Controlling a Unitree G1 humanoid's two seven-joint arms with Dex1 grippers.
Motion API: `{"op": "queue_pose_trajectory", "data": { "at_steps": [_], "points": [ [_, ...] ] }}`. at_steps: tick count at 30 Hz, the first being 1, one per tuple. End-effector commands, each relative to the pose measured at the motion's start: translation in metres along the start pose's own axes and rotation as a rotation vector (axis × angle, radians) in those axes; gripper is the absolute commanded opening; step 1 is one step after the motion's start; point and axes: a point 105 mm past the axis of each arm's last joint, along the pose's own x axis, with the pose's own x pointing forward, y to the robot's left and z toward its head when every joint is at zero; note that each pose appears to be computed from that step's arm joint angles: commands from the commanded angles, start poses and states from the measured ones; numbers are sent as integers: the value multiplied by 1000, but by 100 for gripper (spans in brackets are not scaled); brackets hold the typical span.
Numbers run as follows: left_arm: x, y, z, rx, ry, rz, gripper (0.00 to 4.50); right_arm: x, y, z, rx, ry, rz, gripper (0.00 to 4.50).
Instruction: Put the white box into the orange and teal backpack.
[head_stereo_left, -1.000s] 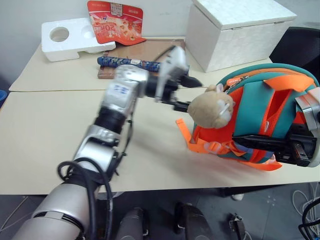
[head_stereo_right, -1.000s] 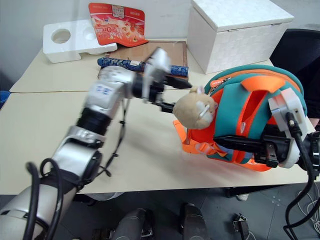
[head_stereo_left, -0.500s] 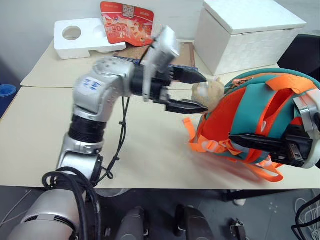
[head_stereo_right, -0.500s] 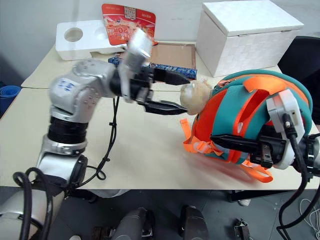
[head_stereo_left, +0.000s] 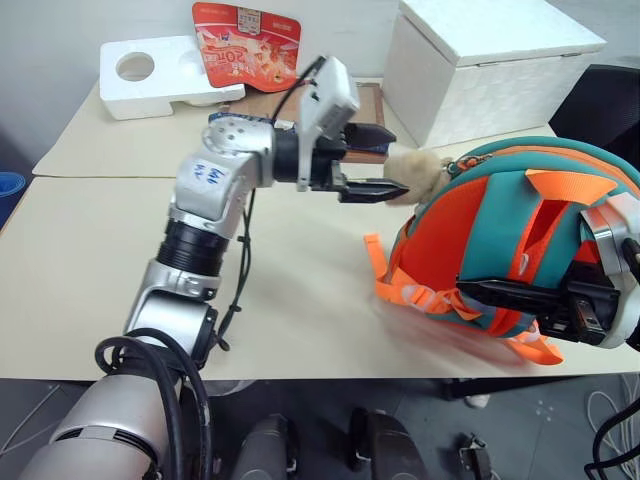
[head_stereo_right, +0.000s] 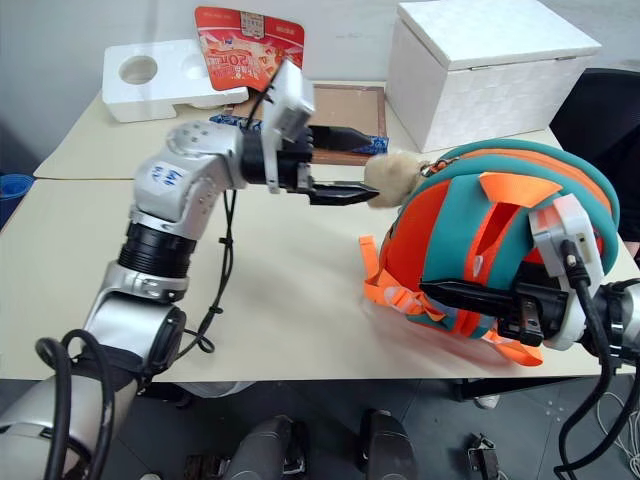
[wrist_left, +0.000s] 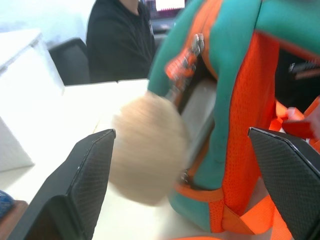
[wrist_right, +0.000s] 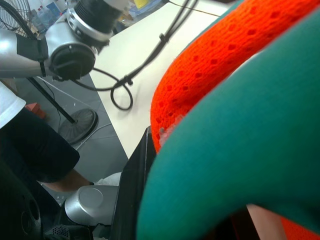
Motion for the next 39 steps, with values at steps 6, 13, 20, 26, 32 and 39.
{"op": "queue_pose_trajectory", "data": {
  "at_steps": [6, 13, 20, 26, 32, 39],
  "points": [
    [12, 8, 7, 26, 28, -63, 445, -3, 2, 11, -58, -32, -11, 0],
    [60, 14, -27, 20, 109, -53, 445, 4, 2, 7, -58, -34, 6, 0],
    [53, 18, -24, 35, 97, -87, 299, 1, 4, 3, -53, -29, -7, 0],
    [32, 25, -21, 65, 131, -80, 122, -3, 0, 2, -47, -35, -39, 0],
    [-12, 44, -50, 219, 401, -8, 56, -5, 1, -7, -33, -30, -61, 0],
    [-6, 34, -102, 395, 553, -63, 56, -9, -2, -13, -25, -38, -99, 0]
  ]
}}
